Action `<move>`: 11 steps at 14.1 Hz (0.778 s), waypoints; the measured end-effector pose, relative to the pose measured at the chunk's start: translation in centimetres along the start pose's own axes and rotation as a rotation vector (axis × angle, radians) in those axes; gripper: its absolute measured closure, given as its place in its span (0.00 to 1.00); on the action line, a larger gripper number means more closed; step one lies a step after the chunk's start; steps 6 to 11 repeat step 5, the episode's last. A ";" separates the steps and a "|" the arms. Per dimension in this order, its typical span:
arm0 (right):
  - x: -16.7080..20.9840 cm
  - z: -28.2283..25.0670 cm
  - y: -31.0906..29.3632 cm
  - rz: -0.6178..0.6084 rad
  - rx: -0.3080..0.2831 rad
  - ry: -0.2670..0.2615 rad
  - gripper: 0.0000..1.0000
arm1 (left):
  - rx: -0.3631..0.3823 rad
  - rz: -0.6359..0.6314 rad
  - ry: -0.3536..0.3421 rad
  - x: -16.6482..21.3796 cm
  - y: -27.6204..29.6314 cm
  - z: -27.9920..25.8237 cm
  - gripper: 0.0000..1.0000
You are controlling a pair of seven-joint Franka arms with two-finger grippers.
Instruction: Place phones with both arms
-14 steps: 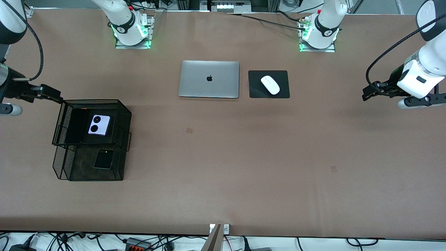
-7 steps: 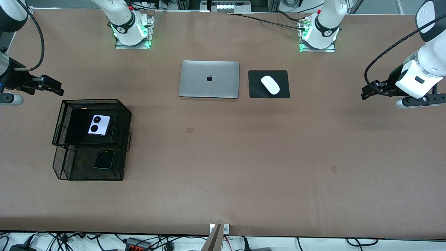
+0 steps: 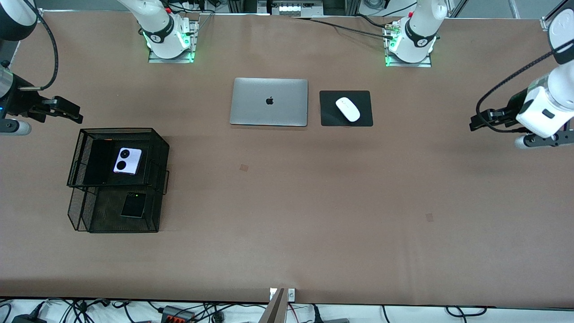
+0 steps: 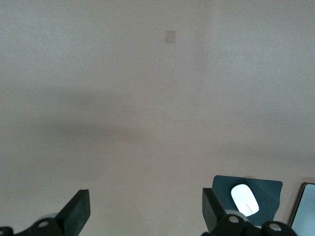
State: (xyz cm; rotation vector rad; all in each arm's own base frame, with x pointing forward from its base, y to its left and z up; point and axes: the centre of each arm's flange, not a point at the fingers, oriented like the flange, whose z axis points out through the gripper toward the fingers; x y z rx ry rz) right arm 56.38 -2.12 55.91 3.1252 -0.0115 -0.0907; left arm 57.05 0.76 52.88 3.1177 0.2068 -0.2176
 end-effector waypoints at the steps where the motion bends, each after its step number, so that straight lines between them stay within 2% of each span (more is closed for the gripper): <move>1: 0.0 0.1 -0.2 -0.003 0.000 -0.001 0.00 | 0.000 0.000 -0.005 0.3 0.0 0.2 0.00; 11: 0.0 0.2 -0.2 -0.004 0.000 0.000 0.00 | -0.001 -0.012 -0.013 0.7 -0.8 0.6 0.00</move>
